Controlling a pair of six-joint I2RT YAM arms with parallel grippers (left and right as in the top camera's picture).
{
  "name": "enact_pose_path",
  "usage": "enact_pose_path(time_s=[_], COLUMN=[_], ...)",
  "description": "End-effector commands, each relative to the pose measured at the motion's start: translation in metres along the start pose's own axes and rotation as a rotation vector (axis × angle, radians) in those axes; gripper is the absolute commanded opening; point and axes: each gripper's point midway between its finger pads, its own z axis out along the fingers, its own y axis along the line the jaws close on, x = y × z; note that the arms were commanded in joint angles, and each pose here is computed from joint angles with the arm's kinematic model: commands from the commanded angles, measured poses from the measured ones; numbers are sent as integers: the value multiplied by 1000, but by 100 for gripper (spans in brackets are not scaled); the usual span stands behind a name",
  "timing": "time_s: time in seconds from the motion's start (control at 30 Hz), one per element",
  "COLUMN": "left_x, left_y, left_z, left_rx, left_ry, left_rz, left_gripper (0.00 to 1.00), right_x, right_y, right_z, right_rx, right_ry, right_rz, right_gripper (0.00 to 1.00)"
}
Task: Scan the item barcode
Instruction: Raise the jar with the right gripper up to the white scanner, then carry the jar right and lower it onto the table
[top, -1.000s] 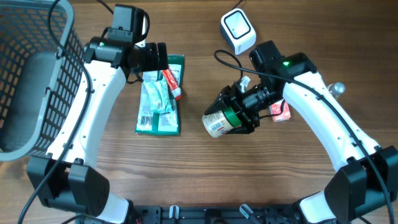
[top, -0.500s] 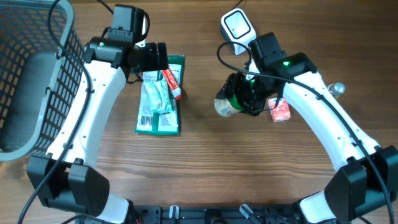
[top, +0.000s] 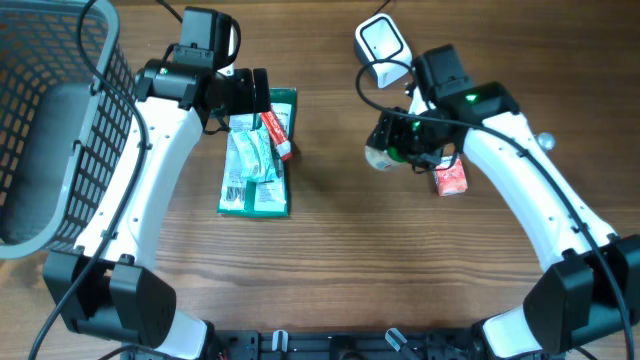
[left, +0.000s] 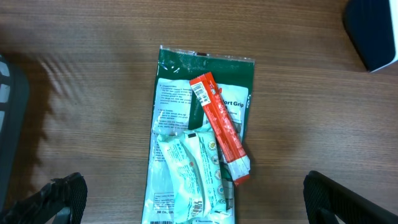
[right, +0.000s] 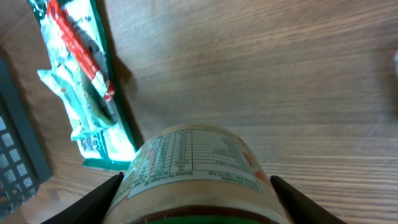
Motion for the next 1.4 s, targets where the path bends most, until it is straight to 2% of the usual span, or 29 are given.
enact_pose_path(time_s=[0.0,0.1,0.23,0.4,0.67,0.77,1.0,1.27,1.37], left_x=[-1,-1,-1,-1,-1,-1,-1,-1,-1], left_y=[3,3,3,3,3,3,3,3,3], left_z=[3,3,3,3,3,3,3,3,3], left_rx=[-12,-12,-12,-12,-12,-12,-12,-12,-12], left_ry=[1,1,1,1,1,1,1,1,1], left_rz=[-12,-12,-12,-12,-12,-13,-13,-13,-13], left_gripper=[100,100,100,100,100,100,100,100,100], right_x=[-32,-67,-115,-183,-251,-263,-277,-283,-282], right_y=[18,35,48,38,51,53,39,38,46], right_z=[-38,-80,-95,-72,2,12,38,57,59], right_rx=[-62,-92,-79,27,21,33,161,143,96], right_ry=[-114,-265,-482,-697,-844,-893,-921,-943,-946], right_rz=[-123,-208,-274,-248,-454,-520,-661,-670,-693], right_gripper=[22,22,22,24,24,22,25,25,28])
